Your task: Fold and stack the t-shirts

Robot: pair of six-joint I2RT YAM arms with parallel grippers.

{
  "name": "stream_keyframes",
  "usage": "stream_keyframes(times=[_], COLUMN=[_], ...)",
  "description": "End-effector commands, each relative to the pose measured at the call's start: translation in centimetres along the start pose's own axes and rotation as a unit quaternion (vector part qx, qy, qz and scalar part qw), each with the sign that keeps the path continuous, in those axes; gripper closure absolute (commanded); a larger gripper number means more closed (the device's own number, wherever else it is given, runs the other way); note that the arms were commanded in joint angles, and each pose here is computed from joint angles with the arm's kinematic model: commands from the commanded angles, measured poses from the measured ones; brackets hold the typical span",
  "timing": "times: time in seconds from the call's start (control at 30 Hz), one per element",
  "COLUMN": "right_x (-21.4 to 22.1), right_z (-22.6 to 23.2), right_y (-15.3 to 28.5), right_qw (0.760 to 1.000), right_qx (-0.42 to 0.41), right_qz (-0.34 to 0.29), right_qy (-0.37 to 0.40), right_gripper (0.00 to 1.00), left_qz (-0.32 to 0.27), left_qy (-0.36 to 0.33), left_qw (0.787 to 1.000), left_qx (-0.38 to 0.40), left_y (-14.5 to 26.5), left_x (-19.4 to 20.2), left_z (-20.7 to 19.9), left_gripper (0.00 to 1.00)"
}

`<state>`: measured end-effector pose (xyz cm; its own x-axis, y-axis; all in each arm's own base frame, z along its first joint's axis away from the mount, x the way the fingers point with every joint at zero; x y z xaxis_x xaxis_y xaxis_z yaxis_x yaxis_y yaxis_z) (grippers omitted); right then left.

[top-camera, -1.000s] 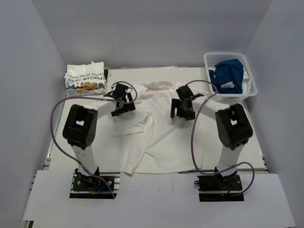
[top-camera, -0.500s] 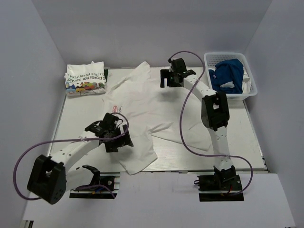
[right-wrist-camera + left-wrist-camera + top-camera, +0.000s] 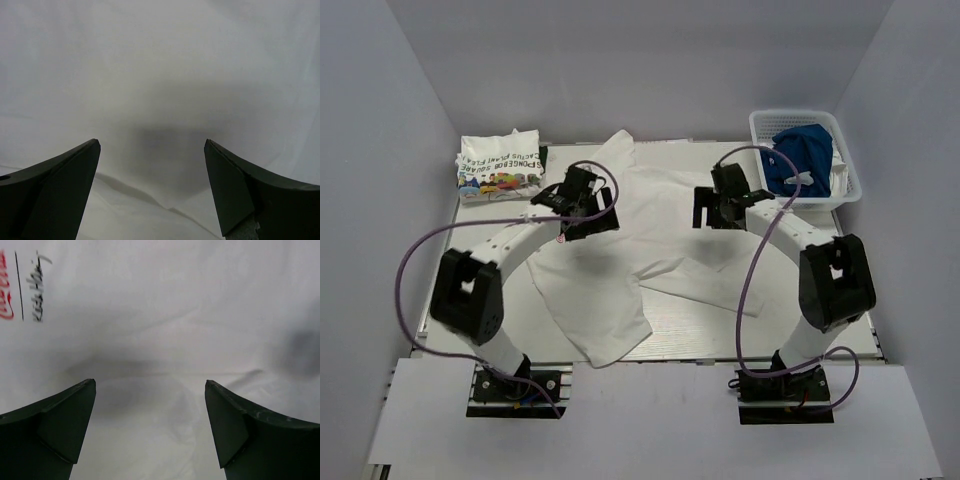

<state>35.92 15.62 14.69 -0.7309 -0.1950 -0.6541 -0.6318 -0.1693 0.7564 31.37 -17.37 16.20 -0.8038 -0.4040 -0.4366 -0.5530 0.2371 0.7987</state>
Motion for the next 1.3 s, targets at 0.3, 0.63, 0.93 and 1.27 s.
stream_keyframes(times=[0.3, 0.63, 0.93, 1.27], right_x=[4.2, -0.1, -5.7, -2.4], right_z=[-3.5, -6.4, -1.1, 6.6], right_y=[-7.0, -14.5, -7.2, -7.5], right_qw=[0.990, 0.990, 0.995, 0.979], right_qx=[0.056, 0.048, -0.051, -0.114], right_qz=[0.119, 0.125, 0.013, 0.024], right_qy=[-0.049, -0.046, 0.086, 0.169], right_gripper=[0.10, 0.10, 0.10, 0.10], left_qz=[-0.023, 0.013, 0.031, 0.034], left_qy=[-0.019, -0.001, -0.005, 0.000], left_qw=[0.993, 0.993, 0.994, 0.994], left_qx=[-0.112, -0.115, -0.104, -0.101], left_y=[-9.9, -13.3, -13.5, -13.2], left_x=[-5.2, -6.3, -5.4, -4.9], left_z=[0.5, 2.2, 3.0, 3.1], left_gripper=[0.00, 0.00, 0.00, 0.00])
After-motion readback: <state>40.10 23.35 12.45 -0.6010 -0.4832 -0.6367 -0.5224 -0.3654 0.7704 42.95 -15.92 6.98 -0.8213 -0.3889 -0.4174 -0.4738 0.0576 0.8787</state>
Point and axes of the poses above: each gripper's point midway between its finger pads, its own y axis back along the fingers, its own z axis along the line the jaws close on, x = y × z, the point moved 5 cm from there along y, back along the fingers, and after that the axes turned 11 degrees about y, right-handed, at the moved point
